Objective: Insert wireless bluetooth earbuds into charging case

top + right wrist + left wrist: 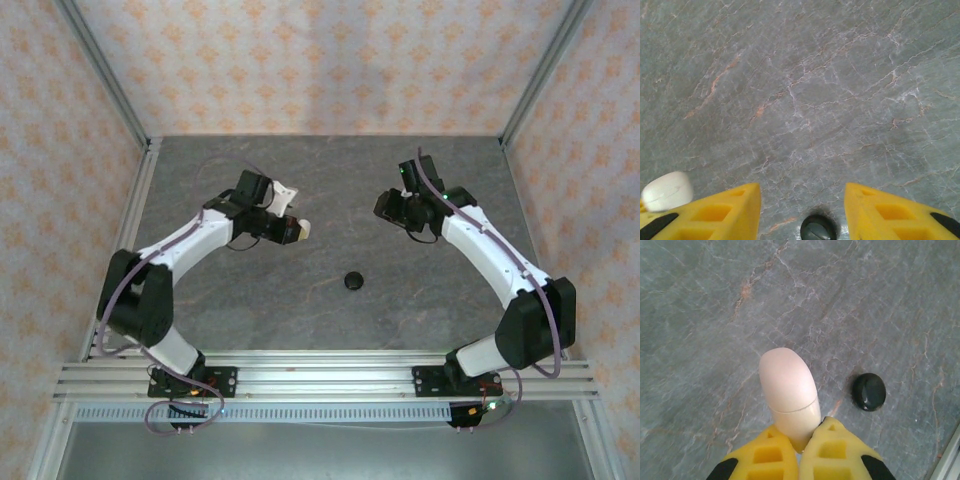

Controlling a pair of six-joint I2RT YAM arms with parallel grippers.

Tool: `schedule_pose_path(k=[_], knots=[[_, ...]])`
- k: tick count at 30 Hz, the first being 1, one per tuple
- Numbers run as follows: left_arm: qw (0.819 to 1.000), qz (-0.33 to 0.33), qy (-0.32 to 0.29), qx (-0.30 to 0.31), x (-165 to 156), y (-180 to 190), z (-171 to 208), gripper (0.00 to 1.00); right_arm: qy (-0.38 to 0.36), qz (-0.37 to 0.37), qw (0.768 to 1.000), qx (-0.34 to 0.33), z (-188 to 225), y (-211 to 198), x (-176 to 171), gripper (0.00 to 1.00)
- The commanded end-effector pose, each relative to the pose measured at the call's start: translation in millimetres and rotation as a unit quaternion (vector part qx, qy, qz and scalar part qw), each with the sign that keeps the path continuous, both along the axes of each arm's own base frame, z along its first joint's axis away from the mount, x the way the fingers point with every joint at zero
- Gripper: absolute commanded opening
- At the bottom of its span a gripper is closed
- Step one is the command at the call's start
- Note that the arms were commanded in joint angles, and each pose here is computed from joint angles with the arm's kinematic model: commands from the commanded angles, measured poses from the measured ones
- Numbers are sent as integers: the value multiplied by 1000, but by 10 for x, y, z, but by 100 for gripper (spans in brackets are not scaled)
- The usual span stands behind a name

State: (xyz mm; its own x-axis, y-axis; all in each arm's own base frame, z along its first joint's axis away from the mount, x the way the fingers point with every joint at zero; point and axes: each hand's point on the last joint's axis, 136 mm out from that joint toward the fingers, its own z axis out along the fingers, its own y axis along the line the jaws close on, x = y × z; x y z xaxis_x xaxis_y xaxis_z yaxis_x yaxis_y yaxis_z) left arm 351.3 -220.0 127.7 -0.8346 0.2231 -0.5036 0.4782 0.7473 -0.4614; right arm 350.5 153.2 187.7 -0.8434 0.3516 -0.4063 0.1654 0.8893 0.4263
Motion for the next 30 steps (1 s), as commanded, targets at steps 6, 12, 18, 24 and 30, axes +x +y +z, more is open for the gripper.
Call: schedule_pose_path(k=[6, 12, 18, 24, 30], knots=[[999, -27, 9, -16, 389, -685, -110, 0, 36, -6, 996, -85, -223, -320, -202, 48], [999, -30, 39, -21, 579, -1165, -429, 0, 42, -29, 992, -116, -333, -552, -411, 51], [995, -22, 97, 4, 648, -1335, -778, 0, 48, -47, 987, -145, -412, -753, -584, 55], [993, -21, 104, 42, 628, -1245, -806, 31, 28, -79, 978, -190, -346, -1000, -645, 70], [996, -30, 62, 62, 619, -1134, -423, 48, -22, -122, 955, -270, -147, -1336, -593, 90]])
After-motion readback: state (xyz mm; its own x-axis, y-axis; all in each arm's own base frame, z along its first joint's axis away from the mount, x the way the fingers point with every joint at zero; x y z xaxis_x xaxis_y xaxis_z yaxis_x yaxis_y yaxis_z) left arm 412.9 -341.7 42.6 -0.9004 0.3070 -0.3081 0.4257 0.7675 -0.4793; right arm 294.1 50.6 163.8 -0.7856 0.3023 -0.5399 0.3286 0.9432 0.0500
